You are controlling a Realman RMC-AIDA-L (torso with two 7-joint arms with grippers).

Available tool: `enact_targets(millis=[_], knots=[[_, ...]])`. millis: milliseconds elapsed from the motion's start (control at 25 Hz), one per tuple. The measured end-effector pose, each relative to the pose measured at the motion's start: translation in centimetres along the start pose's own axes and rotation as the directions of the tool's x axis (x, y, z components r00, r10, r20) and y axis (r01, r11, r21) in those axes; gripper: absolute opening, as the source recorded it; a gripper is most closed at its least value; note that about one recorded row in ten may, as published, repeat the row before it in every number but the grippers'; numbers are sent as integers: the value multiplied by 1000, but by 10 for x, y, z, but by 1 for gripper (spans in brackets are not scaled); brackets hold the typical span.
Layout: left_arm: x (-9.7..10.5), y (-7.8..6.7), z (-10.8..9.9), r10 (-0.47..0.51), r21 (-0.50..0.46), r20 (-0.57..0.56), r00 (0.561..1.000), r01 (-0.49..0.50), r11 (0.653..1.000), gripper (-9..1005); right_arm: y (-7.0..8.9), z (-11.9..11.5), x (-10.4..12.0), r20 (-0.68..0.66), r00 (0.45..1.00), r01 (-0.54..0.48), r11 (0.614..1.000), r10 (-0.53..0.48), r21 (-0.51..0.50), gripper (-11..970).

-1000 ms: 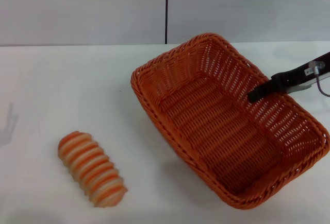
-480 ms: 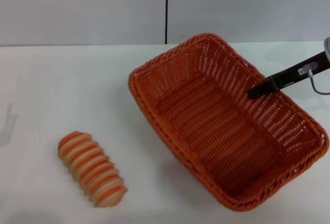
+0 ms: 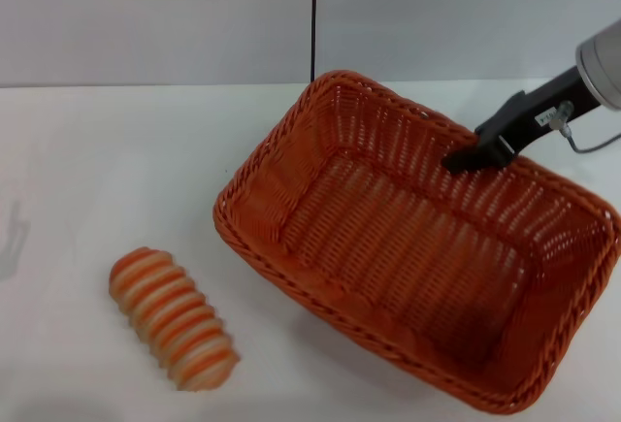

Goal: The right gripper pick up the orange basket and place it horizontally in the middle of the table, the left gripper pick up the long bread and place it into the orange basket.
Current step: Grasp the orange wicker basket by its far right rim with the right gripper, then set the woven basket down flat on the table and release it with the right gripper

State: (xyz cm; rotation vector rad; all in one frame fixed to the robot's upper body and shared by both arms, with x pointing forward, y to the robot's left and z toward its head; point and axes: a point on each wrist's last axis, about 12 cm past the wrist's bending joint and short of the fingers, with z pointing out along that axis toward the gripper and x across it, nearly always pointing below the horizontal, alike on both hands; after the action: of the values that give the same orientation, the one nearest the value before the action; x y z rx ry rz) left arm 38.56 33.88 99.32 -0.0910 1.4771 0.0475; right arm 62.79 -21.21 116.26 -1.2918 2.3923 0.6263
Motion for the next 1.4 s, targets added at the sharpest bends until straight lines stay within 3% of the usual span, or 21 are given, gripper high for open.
enact_targets(millis=[240, 440, 840, 1120, 1200, 1240, 1360, 1400], knots=[[1, -1, -5, -8, -8, -4, 1000, 8, 1000, 810, 2, -1, -11, 31, 985, 168, 985, -169, 34, 143], [0, -2, -11, -15, -7, 7, 1000, 15, 1000, 810, 6, 3, -21, 117, 943, 306, 950, -311, 60, 146], [-6, -3, -25, -12, 19, 53, 999, 11, 1000, 810, 6, 19, -28, 95, 880, 460, 884, -466, 84, 150], [-9, -1, -36, -8, 16, 71, 997, 7, 1000, 809, 8, 27, -36, -78, 807, 590, 803, -585, 89, 154], [-9, 0, -38, -7, 14, 70, 997, 6, 1000, 809, 8, 25, -40, -92, 766, 643, 758, -636, 106, 155], [-9, 0, -38, -7, 14, 70, 997, 6, 1000, 809, 8, 25, -40, -92, 766, 643, 758, -636, 106, 155], [-9, -1, -39, -8, 16, 69, 998, 7, 1000, 809, 11, 24, -42, -77, 722, 692, 712, -688, 123, 157], [-9, -2, -40, -10, 24, 68, 998, 9, 1000, 809, 14, 25, -43, -56, 691, 721, 682, -720, 125, 157]])
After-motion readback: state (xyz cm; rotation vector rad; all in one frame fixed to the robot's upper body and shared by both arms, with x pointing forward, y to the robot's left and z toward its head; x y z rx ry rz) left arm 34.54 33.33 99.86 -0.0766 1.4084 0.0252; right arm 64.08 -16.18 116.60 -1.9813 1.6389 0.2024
